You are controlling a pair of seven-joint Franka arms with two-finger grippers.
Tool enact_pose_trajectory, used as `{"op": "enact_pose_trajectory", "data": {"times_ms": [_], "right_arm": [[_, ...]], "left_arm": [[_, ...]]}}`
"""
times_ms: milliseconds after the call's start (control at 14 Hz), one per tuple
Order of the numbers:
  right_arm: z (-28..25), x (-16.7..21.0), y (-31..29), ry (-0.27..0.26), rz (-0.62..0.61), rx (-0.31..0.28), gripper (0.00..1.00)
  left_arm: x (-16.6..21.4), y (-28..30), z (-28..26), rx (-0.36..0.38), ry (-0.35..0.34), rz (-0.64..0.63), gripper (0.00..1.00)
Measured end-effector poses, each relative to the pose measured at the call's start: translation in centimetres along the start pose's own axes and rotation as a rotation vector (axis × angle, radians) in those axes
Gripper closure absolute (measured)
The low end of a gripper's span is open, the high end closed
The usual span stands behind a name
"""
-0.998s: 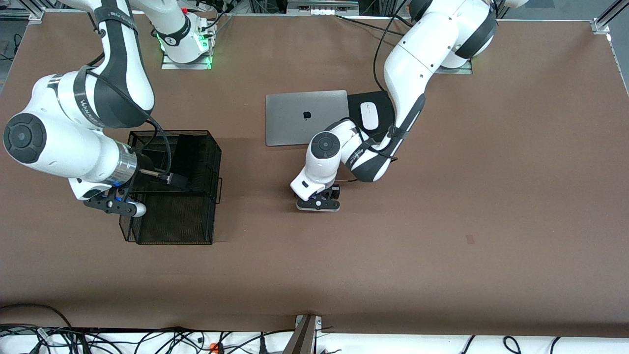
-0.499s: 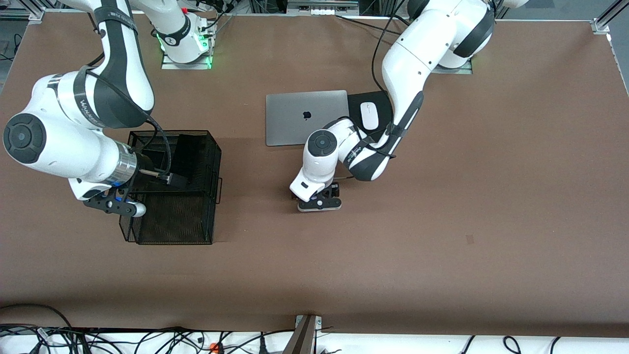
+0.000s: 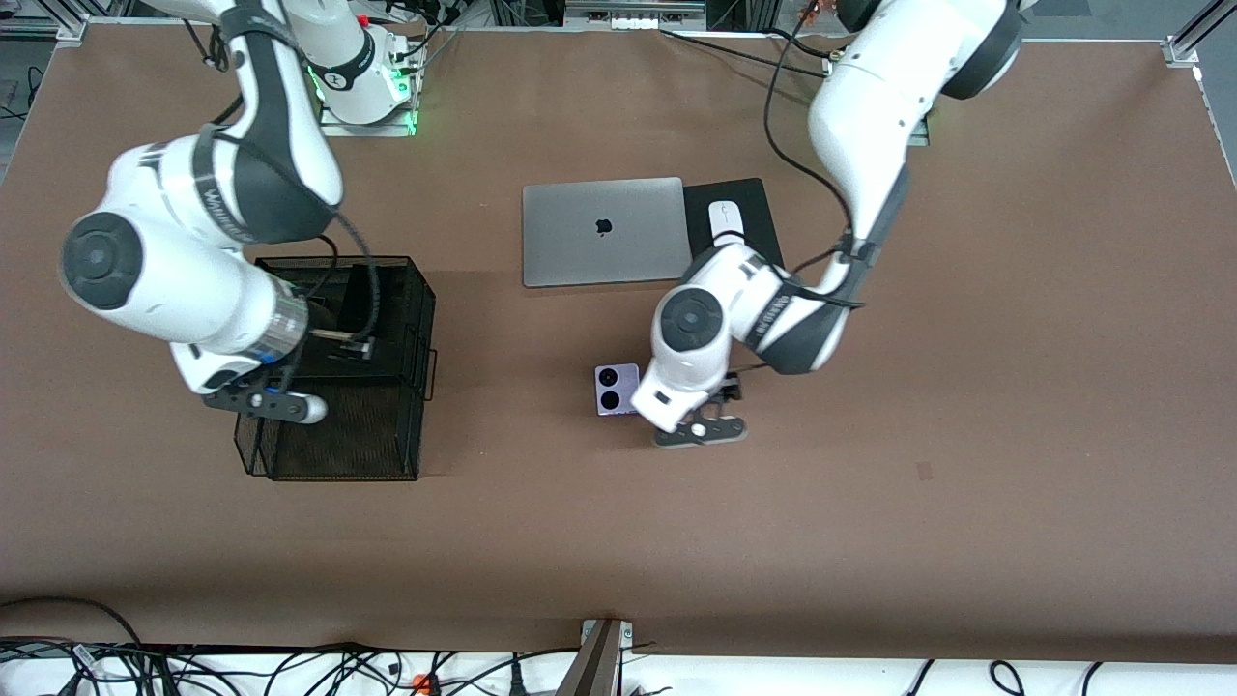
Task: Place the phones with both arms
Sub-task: 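Grasp the white phone with the right gripper while the left gripper withdraws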
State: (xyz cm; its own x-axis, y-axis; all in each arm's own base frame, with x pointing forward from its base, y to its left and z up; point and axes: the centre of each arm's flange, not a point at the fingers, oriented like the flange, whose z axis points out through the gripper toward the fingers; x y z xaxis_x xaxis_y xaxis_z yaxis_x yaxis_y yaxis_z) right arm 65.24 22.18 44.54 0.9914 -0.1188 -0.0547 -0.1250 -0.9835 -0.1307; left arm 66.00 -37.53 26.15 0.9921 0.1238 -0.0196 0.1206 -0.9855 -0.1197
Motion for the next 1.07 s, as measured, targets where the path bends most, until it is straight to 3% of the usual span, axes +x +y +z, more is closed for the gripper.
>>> {"op": "enact_pose_trajectory", "data": {"times_ms": [285,570,927,1069], "right_arm": [[6.7,-2.9,-10.9,0.088,-0.062,-0.005,0.0],[15.1,-5.9,-19.6,0.156,-0.078,-0.021,0.0],[24.1,-8.1,-23.3,0.232,-0.136,-0.033,0.0],[26.1,-8.1,-23.5,0.26,-0.15,-0.03,0.0]], "left_arm": [[3.8,-10.8,-5.8,0.074,-0.094,0.049,0.0],[5.0,-19.9,-13.8,0.076,-0.085,0.055,0.0],[4.4,-31.9,-22.4,0.064,-0.054,0.067,0.0],[3.7,-35.9,-24.2,0.03,-0.076,0.087,0.0]]}}
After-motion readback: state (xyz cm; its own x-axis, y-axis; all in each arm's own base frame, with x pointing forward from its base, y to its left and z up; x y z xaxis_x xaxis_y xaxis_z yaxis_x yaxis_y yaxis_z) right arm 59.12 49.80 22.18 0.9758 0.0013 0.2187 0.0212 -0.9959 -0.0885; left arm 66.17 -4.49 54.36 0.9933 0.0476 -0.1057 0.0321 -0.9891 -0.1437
